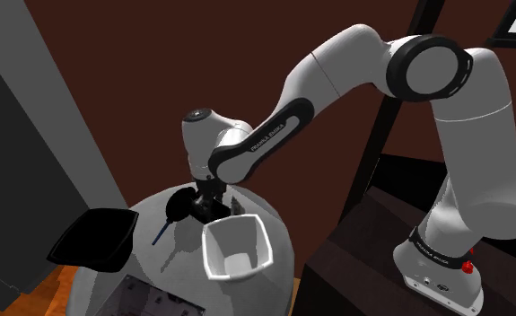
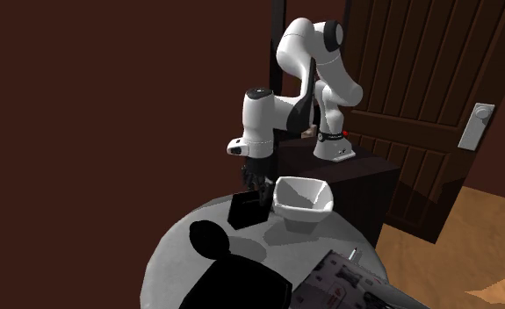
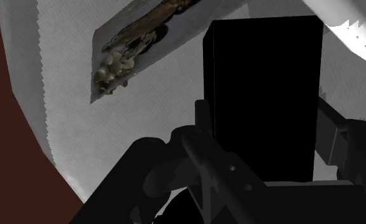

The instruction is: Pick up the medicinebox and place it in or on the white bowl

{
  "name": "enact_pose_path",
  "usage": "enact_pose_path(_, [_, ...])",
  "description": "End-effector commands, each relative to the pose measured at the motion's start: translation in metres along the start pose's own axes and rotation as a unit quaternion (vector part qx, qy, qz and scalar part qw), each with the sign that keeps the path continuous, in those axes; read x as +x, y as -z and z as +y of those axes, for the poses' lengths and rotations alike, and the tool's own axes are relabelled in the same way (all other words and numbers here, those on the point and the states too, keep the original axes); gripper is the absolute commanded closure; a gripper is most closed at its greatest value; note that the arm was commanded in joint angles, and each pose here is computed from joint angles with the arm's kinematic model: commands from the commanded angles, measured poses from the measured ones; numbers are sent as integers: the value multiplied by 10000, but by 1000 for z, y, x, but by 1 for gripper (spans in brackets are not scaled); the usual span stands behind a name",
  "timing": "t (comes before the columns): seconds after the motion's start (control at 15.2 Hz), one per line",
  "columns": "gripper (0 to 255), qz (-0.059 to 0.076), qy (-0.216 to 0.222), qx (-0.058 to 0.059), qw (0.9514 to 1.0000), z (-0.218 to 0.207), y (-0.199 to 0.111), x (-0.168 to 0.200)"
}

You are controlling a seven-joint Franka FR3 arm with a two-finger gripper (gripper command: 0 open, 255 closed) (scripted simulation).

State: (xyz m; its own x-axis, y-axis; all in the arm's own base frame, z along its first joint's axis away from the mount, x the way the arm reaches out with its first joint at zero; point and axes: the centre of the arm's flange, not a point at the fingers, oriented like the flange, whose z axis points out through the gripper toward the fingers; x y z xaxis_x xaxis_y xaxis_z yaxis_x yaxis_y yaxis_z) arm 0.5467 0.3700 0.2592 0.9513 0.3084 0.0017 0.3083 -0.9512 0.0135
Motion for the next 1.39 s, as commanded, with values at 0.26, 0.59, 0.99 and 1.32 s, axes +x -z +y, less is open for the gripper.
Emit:
enact_pose_path(0.26, [255,9,16,13,10000,-3,33,-1])
enact_pose_path(0.59, [255,9,16,13,10000,-3,60,-1])
enact_pose_path(0.99, [255,9,16,13,10000,-3,91,-1])
enact_pose_path(1.32, [255,9,16,13,10000,-2,118,-1])
